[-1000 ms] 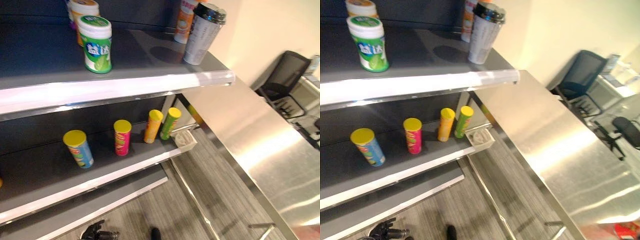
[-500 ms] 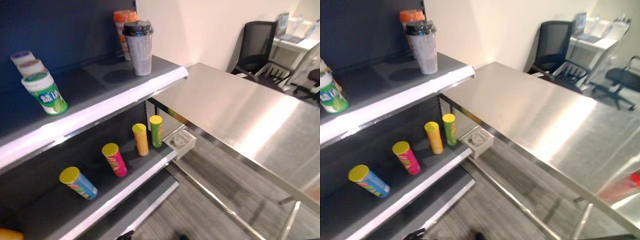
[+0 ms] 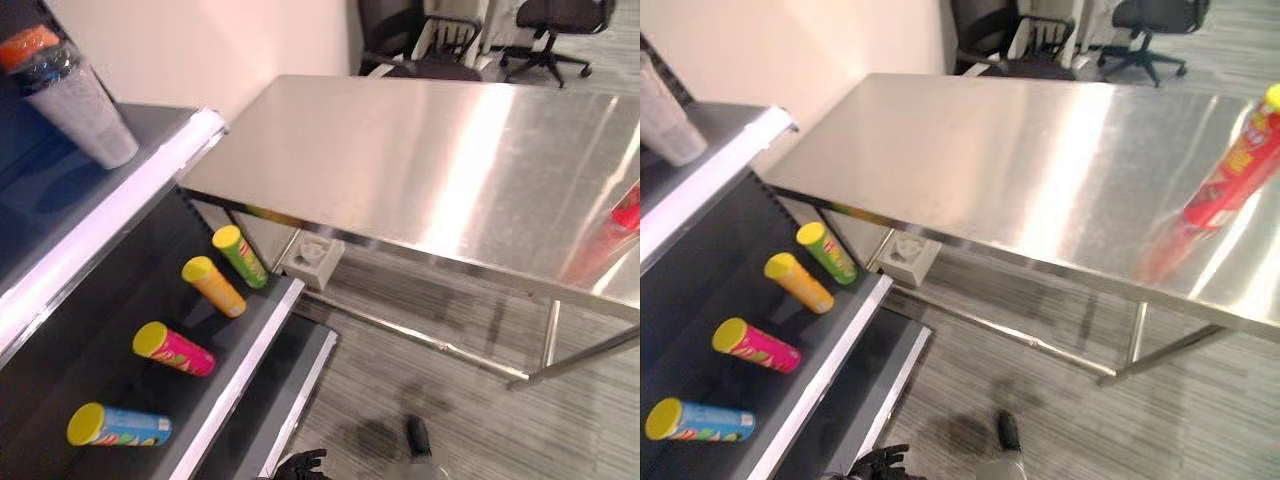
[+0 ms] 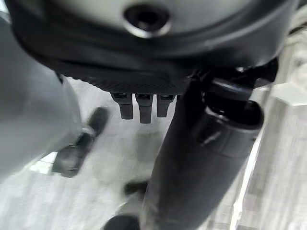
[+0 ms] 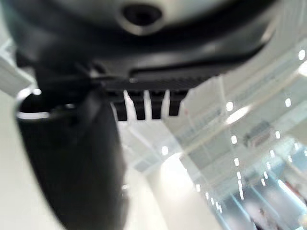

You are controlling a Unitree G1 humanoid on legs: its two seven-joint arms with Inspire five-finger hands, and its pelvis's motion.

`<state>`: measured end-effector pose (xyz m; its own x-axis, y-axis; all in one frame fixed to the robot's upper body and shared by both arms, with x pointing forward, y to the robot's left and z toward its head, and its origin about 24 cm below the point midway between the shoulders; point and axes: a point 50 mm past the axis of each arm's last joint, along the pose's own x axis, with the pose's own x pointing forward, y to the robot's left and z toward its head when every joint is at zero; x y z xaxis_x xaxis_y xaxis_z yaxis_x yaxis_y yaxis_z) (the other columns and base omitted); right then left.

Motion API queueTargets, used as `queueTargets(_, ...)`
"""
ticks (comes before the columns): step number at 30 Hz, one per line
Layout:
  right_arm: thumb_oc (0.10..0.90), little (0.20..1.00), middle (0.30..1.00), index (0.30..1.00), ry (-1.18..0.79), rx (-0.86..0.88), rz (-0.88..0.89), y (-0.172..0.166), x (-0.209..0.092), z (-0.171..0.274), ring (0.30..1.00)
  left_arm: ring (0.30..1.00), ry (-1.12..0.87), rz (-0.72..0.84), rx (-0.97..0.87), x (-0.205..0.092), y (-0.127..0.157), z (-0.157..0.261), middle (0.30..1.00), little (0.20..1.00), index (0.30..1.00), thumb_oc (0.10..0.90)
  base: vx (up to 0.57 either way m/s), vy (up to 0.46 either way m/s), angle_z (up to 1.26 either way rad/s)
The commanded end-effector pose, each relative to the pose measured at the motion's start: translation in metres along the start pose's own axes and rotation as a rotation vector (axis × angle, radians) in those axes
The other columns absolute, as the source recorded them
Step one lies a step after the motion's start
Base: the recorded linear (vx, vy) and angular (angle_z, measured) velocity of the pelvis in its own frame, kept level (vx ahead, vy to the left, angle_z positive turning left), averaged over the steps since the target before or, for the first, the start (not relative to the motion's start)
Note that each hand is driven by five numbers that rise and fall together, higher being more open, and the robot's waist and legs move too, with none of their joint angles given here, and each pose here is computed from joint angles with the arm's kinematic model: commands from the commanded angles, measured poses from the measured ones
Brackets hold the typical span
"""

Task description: Put the goods on the table back onto the shelves and tidy them up.

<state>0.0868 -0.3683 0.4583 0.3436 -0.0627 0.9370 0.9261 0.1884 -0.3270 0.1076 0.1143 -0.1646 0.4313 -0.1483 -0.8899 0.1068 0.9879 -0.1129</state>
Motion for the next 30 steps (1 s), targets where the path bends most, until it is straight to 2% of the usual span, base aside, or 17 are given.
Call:
queueTargets(1, 0.800, 0.900, 0.900, 0.900, -0.010, 0.067, -0.282, -0.037, -0.004, 0.000, 0.900, 0.900, -0.166, -0.019, 0.044, 0.007, -0.012, 0.051, 0.900, 0.900, 0.900, 0.800, -0.03, -0.199, -0.78)
queueTargets(6, 0.800, 0.900, 0.900, 0.900, -0.057, 0.012, -0.297, -0.036, -0.003, 0.008, 0.900, 0.900, -0.124, 0.044, -0.078, 0.003, 0.003, 0.028, 0.900, 0.900, 0.900, 0.800, 0.05, -0.173, -0.32)
queueTargets(9, 0.800, 0.900, 0.900, 0.900, -0.086, 0.029, -0.298, -0.035, -0.003, 0.013, 0.900, 0.900, -0.107, 0.049, -0.115, 0.002, 0.003, 0.022, 0.900, 0.900, 0.900, 0.800, 0.05, -0.198, -0.39)
queueTargets(10, 0.800, 0.900, 0.900, 0.900, -0.078, 0.041, -0.306, -0.037, -0.003, 0.011, 0.900, 0.900, -0.091, 0.023, -0.123, 0.004, -0.009, 0.020, 0.900, 0.900, 0.900, 0.800, 0.01, -0.266, -0.10)
queueTargets(11, 0.800, 0.900, 0.900, 0.900, -0.082, 0.060, -0.289, -0.036, -0.004, 0.010, 0.900, 0.900, -0.038, 0.052, -0.163, 0.001, -0.006, 0.001, 0.900, 0.900, 0.900, 0.800, 0.00, -0.216, -0.05)
queueTargets(13, 0.800, 0.900, 0.900, 0.900, -0.097, 0.092, -0.259, -0.034, -0.003, 0.013, 0.900, 0.900, -0.030, 0.034, -0.156, 0.000, -0.008, -0.002, 0.900, 0.900, 0.900, 0.800, 0.03, -0.183, -0.10)
queueTargets(16, 0.800, 0.900, 0.900, 0.900, -0.071, 0.144, -0.159, -0.023, -0.001, 0.012, 0.900, 0.900, -0.048, -0.025, -0.167, 0.002, -0.035, 0.005, 0.900, 0.900, 0.900, 0.800, 0.07, -0.080, -0.40)
queueTargets(17, 0.800, 0.900, 0.900, 0.900, -0.030, 0.176, -0.134, -0.023, -0.001, 0.006, 0.900, 0.900, -0.075, -0.099, -0.239, 0.002, -0.070, 0.019, 0.900, 0.900, 0.900, 0.800, 0.07, -0.061, -0.79)
queueTargets(18, 0.800, 0.900, 0.900, 0.900, -0.031, 0.179, -0.131, -0.023, -0.001, 0.006, 0.900, 0.900, -0.074, -0.098, -0.240, 0.002, -0.071, 0.019, 0.900, 0.900, 0.900, 0.800, 0.12, -0.056, -1.10)
queueTargets(21, 0.800, 0.900, 0.900, 0.900, 0.023, 0.205, -0.109, -0.024, -0.003, -0.004, 0.900, 0.900, -0.057, -0.130, -0.396, -0.001, -0.100, 0.020, 0.900, 0.900, 0.900, 0.800, 0.09, 0.028, -1.00)
queueTargets(26, 0.800, 0.900, 0.900, 0.900, 0.039, 0.199, -0.062, -0.018, -0.003, -0.005, 0.900, 0.900, -0.087, -0.222, -0.322, -0.007, -0.129, 0.028, 0.900, 0.900, 0.900, 0.800, 0.05, 0.106, -1.15)
queueTargets(30, 0.800, 0.900, 0.900, 0.900, 0.051, 0.158, -0.020, -0.012, -0.002, -0.004, 0.900, 0.900, -0.119, -0.248, -0.304, -0.009, -0.137, 0.036, 0.900, 0.900, 0.900, 0.800, -0.13, 0.047, -0.63)
